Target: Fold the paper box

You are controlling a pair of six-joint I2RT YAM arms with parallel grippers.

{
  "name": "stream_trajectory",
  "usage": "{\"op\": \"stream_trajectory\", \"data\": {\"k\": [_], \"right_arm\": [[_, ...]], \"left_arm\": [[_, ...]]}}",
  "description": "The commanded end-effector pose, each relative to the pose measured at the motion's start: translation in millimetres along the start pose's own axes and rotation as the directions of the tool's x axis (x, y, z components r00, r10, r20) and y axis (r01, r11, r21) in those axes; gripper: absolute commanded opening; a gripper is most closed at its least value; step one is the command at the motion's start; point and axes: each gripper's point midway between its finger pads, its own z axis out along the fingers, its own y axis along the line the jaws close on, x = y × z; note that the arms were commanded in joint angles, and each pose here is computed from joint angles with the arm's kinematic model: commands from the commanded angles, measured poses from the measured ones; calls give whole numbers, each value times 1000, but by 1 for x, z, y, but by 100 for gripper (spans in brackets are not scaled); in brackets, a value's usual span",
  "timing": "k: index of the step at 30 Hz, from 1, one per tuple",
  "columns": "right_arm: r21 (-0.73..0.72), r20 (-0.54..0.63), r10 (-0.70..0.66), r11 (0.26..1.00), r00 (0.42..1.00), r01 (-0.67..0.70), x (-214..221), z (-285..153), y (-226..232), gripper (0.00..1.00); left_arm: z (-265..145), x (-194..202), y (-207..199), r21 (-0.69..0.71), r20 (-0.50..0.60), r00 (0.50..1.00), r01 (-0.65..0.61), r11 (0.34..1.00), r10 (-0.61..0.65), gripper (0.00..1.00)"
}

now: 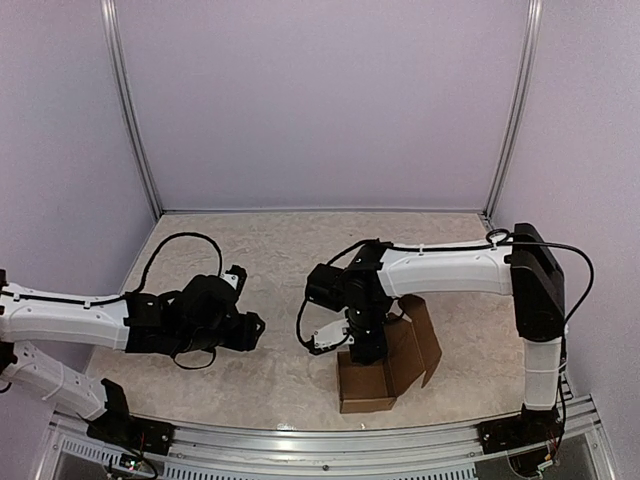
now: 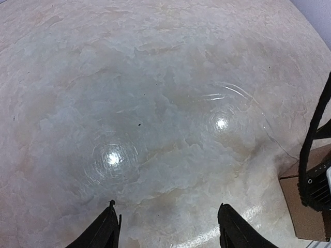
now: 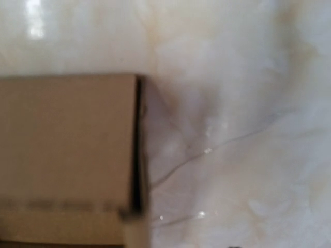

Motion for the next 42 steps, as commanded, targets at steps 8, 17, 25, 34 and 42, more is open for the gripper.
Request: {"op": "stream_trajectory", "data": {"k": [8, 17, 25, 34, 42], "right_arm": [[103, 364, 88, 986, 927, -134, -14, -111, -8, 55], [162, 590, 277, 880, 758, -447, 29, -187, -23, 62], [-13, 687, 580, 612, 438, -791, 104, -214, -30, 72], [-341, 517, 823, 450, 235, -825, 113, -200, 14, 71], [-487, 359, 917, 343, 173, -803, 102, -179, 40, 58]], "left_arm": [[-3, -20, -22, 36, 39, 997, -61, 997, 60, 69], [-7, -31, -42, 97, 66, 991, -119, 988, 113, 78], [-4, -38, -47, 94, 79, 989, -132, 987, 125, 77], [-6, -44, -57, 116, 119, 983, -152, 982, 138, 77], [-4, -38, -58, 106, 107, 983, -162, 981, 151, 77]]}}
